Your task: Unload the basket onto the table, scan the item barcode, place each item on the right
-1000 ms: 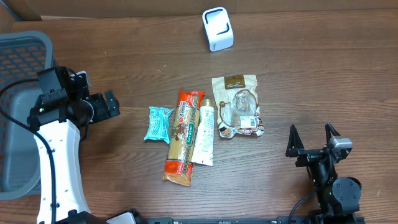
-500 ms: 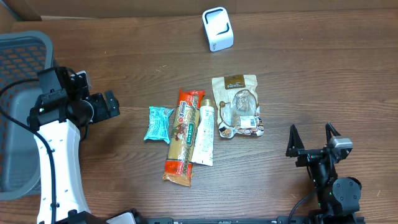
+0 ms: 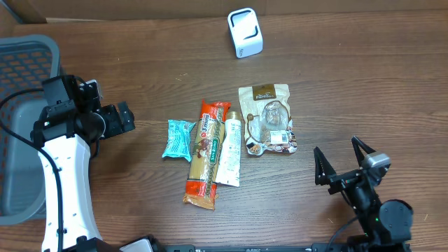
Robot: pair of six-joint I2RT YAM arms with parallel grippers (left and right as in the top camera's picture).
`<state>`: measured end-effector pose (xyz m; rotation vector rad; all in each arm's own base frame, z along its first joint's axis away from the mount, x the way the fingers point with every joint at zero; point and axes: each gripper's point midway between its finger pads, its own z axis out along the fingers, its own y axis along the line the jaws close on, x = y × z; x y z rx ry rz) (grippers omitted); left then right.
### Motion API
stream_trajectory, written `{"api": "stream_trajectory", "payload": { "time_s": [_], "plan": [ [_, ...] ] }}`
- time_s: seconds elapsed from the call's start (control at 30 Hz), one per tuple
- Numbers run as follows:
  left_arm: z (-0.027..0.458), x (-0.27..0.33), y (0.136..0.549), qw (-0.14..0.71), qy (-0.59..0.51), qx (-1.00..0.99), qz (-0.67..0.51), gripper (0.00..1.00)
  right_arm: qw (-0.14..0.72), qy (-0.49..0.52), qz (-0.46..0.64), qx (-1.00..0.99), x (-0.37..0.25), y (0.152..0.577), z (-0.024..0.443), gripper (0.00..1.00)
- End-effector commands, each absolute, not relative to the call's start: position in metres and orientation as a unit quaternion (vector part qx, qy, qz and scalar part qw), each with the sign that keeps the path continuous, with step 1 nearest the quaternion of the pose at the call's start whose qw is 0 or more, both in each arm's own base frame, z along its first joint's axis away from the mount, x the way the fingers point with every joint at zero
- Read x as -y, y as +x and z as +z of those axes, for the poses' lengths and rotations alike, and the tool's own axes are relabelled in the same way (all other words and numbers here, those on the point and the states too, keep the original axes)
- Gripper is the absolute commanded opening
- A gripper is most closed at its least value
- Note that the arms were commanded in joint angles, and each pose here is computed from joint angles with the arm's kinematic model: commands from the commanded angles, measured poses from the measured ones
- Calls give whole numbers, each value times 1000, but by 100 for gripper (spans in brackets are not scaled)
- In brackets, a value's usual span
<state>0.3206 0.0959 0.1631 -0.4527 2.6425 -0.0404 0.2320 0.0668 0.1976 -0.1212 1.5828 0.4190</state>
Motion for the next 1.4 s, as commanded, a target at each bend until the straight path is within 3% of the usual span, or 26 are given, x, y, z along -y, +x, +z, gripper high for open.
{"api": "stream_trajectory", "payload": {
  "time_s": [0.0, 0.33, 0.53, 0.83, 1.07, 1.37],
  "plan": [
    [166, -93, 323, 233, -153, -960, -21, 99, 689, -64, 203, -692, -72, 223, 247, 100],
    [166, -93, 323, 233, -153, -960, -21, 100, 529, -70, 227, -815, -91, 256, 265, 100],
    [166, -93, 323, 233, -153, -960, -21, 100, 364, -51, 243, -898, -105, 290, 240, 100],
    [166, -93, 323, 233, -153, -960, -21, 100, 234, -55, 388, -890, -157, 325, 190, 100],
    [166, -93, 323, 233, -153, -960, -21, 99, 179, -94, 478, -854, -204, 338, 164, 100],
    [166, -93, 323, 233, -153, -960, -21, 100, 151, -72, 428, -888, -243, 345, 114, 100]
  ]
}}
